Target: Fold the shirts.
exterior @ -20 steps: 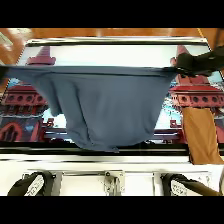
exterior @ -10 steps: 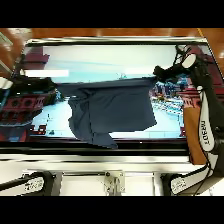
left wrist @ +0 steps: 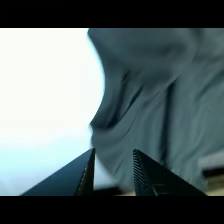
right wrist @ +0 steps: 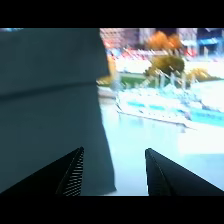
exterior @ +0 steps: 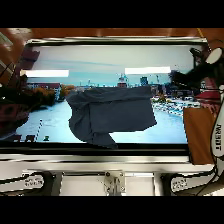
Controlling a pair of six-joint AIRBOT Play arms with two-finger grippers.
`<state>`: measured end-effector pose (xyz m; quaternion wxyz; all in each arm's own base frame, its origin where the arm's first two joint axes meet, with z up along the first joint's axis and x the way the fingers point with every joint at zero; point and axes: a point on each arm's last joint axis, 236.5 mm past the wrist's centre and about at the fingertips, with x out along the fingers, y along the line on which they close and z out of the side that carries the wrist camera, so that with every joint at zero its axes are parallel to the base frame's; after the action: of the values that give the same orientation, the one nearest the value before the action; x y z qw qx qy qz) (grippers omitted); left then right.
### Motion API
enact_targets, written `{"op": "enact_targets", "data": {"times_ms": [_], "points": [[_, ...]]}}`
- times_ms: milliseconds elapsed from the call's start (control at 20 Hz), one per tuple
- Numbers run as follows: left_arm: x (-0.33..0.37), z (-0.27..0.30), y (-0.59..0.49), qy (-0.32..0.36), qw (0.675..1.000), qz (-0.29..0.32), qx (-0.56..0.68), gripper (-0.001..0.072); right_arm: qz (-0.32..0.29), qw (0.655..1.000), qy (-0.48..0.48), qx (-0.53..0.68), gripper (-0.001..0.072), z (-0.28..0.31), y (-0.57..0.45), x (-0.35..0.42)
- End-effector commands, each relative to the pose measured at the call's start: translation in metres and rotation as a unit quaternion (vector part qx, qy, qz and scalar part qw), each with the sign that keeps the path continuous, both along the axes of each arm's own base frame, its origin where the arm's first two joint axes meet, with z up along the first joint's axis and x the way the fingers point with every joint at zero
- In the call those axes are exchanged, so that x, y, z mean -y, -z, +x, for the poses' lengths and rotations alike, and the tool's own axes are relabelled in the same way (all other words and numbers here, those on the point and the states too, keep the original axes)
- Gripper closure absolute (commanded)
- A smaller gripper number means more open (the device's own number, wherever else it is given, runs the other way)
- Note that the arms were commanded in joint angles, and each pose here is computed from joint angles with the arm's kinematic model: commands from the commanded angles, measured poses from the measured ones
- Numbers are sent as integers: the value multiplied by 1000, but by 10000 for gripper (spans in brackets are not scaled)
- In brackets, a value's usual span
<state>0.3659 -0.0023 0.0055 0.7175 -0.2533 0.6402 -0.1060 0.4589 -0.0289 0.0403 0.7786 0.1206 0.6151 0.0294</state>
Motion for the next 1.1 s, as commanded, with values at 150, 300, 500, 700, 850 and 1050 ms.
{"op": "enact_targets", "data": {"times_ms": [150,300,500,700,850,1050], "points": [[65,-105,66,-36,988,-111,-101,0,176,973,39,-142,87,-93,51,-13],[115,-130,98,-60,978,-164,-116,2,203,970,45,-123,87,-84,70,-37],[144,-129,110,-68,979,-163,-101,3,185,978,42,-84,88,-63,74,-47],[160,-114,114,-83,980,-160,-78,45,178,980,41,-78,88,-60,76,-46],[172,-107,118,-102,977,-170,-79,130,177,980,43,-76,87,-59,76,-46],[181,-116,122,-74,978,-173,-86,599,145,984,53,-88,87,-63,84,-33]]}}
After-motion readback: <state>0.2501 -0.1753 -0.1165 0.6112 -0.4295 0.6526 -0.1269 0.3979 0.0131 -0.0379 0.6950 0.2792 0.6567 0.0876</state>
